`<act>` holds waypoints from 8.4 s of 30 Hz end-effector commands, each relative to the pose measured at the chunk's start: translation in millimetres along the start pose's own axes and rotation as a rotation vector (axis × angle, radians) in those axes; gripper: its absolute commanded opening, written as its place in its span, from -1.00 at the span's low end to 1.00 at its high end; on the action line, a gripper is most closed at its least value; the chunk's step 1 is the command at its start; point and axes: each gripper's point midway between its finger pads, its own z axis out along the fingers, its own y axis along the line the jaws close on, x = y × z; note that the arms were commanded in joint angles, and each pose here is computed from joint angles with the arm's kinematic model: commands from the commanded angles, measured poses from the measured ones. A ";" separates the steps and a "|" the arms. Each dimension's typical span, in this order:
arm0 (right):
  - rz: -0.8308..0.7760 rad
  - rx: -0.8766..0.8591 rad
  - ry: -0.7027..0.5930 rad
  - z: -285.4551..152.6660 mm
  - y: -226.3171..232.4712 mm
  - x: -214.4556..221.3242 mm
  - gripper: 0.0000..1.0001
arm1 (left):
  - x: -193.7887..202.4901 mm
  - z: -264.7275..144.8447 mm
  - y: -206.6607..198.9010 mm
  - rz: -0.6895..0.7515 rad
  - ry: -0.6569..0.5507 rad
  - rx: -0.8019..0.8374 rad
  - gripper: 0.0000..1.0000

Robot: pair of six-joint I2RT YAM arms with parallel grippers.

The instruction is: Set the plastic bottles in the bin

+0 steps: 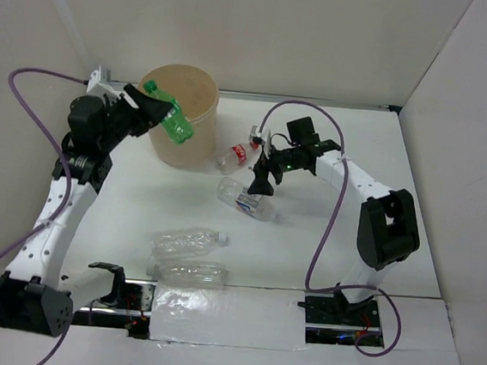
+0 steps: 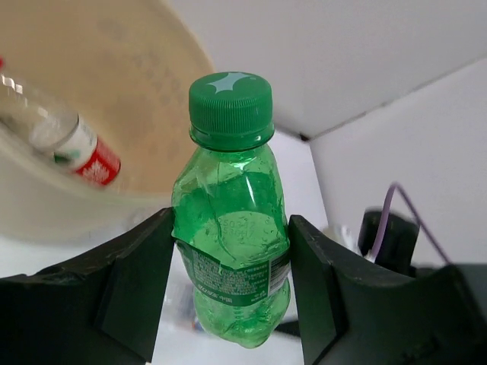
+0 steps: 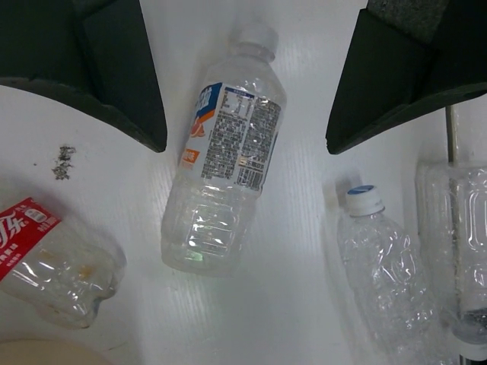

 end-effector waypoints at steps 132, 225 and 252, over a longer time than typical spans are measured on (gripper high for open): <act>-0.227 0.089 -0.941 -22.8 -90.7 -369.1 1.00 | 302.4 -50.0 94.6 1.384 1.030 -0.039 0.82; 0.040 -0.026 0.324 197.6 189.0 61.3 -0.33 | 20.1 -103.7 -40.6 0.485 -0.168 -0.035 0.98; -0.489 0.232 -0.645 -60.3 -35.9 -330.2 -0.38 | 204.7 -62.7 28.1 0.524 0.432 0.064 0.98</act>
